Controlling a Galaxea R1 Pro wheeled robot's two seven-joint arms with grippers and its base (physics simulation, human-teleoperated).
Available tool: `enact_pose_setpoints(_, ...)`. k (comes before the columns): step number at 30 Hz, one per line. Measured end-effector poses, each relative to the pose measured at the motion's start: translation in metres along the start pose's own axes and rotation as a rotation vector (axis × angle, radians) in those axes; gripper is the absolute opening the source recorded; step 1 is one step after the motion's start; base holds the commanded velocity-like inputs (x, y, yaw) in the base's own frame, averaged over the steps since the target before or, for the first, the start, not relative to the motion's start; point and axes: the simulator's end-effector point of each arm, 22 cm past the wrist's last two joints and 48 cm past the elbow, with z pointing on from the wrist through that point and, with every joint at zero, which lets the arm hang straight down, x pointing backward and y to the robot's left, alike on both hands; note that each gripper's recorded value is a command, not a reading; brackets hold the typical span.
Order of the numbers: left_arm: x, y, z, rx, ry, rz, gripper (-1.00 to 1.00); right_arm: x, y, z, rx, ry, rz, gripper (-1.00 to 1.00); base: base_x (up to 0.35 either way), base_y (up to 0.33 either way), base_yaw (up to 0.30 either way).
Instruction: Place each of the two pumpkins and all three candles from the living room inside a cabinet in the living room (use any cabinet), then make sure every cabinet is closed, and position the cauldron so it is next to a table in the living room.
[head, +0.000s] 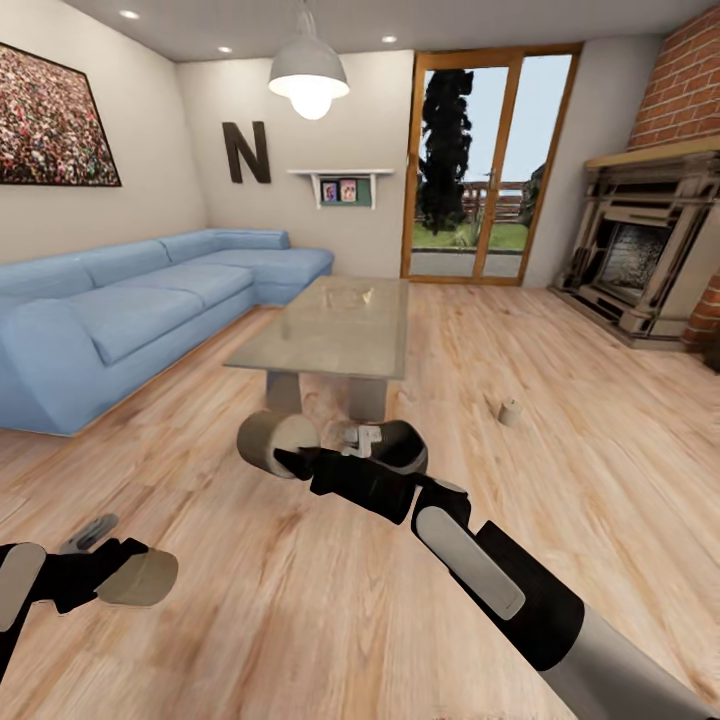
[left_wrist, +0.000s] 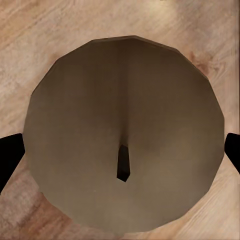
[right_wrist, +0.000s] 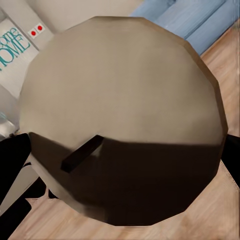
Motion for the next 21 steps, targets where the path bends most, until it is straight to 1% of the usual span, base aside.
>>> enact_pose_setpoints(7, -0.0016, -0.0011, -0.0026, 0.003, -0.005, 0.002, -1.0, -0.002, 0.0031, -0.0008, -0.002, -0.003, -0.005, -1.0, 0.0, 0.257, -0.25)
enact_pose_setpoints(13, -0.0028, -0.0024, -0.0048, 0.006, -0.009, 0.002, -1.0, -0.0036, 0.0055, -0.0016, -0.004, -0.006, -0.01, -1.0, 0.0, 0.213, -0.25)
enact_pose_setpoints(17, -0.0034, -0.0033, -0.0061, 0.009, -0.011, 0.002, -1.0, -0.0045, 0.0067, -0.002, -0.004, -0.007, -0.013, -1.0, 0.0, 0.156, -0.25)
enact_pose_setpoints(21, -0.0039, -0.0045, -0.0074, 0.012, -0.014, 0.002, -1.0, -0.0056, 0.0084, -0.0025, -0.005, -0.008, -0.017, -1.0, 0.0, 0.047, -0.25)
